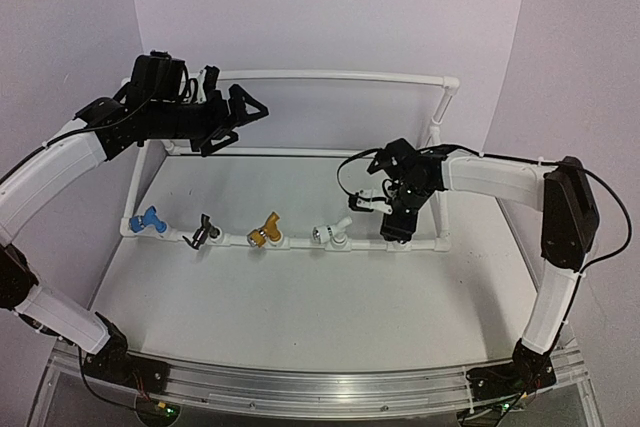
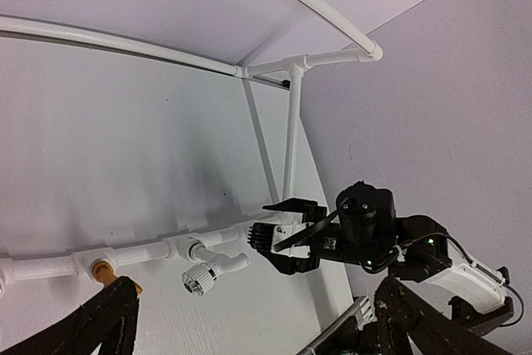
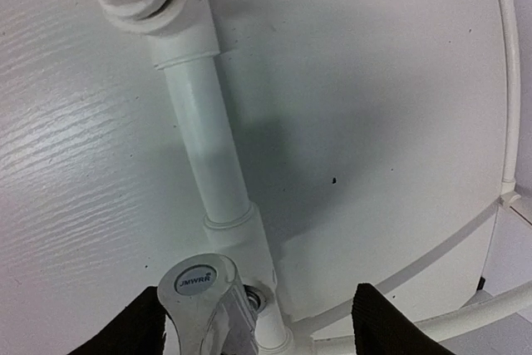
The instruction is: Install the water faucets
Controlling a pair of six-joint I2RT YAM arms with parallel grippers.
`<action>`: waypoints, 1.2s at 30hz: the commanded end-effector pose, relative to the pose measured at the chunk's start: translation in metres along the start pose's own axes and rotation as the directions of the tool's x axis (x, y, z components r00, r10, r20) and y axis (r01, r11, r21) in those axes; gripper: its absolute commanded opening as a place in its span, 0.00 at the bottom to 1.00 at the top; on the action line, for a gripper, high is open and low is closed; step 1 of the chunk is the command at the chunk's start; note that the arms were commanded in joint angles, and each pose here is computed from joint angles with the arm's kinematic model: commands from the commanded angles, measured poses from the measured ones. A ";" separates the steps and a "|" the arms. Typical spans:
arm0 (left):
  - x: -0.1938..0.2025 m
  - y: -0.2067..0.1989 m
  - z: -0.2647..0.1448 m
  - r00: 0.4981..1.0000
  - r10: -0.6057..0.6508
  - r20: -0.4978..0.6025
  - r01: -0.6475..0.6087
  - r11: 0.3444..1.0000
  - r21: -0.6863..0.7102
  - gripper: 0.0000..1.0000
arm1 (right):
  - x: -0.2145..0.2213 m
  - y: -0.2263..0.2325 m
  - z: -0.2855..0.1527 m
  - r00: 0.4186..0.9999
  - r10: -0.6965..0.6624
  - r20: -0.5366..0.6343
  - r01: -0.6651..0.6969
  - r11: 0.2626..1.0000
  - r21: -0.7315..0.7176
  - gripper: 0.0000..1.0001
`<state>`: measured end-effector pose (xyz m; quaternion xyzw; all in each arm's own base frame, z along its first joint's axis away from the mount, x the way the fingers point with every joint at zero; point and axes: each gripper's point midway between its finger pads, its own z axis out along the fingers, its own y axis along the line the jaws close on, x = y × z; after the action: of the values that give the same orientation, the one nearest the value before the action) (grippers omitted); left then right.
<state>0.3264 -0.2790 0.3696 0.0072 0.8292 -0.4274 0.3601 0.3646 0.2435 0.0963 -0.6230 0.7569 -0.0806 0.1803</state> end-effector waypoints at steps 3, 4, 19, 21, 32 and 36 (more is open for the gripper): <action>-0.016 -0.016 -0.010 0.999 0.019 0.050 -0.021 0.999 0.041 0.98 | -0.021 -0.031 -0.024 0.993 0.034 0.111 -0.045 0.994 0.097 0.76; -0.016 -0.016 -0.010 0.999 0.020 0.050 -0.022 0.999 0.041 0.98 | -0.020 -0.032 -0.022 0.994 0.028 0.106 -0.038 0.994 0.102 0.77; -0.016 -0.016 -0.013 0.998 0.022 0.055 -0.024 0.999 0.037 0.98 | -0.019 -0.065 -0.023 0.991 0.110 0.077 -0.123 0.971 0.205 0.74; -0.016 -0.016 -0.012 0.998 0.021 0.054 -0.023 0.999 0.037 0.98 | -0.015 -0.067 -0.023 0.992 0.111 0.063 -0.122 0.969 0.213 0.74; -0.016 -0.016 -0.011 0.999 0.022 0.050 -0.024 0.999 0.039 0.98 | 0.013 -0.075 -0.022 0.995 0.097 -0.005 -0.092 0.966 0.241 0.72; -0.016 -0.016 -0.012 0.998 0.023 0.050 -0.025 0.999 0.041 0.98 | 0.024 -0.073 -0.023 0.996 0.086 -0.036 -0.075 0.968 0.240 0.70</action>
<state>0.3264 -0.2790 0.3697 0.0073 0.8292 -0.4273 0.3604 0.4211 0.2209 0.1337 -0.5639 0.7723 -0.1506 0.2506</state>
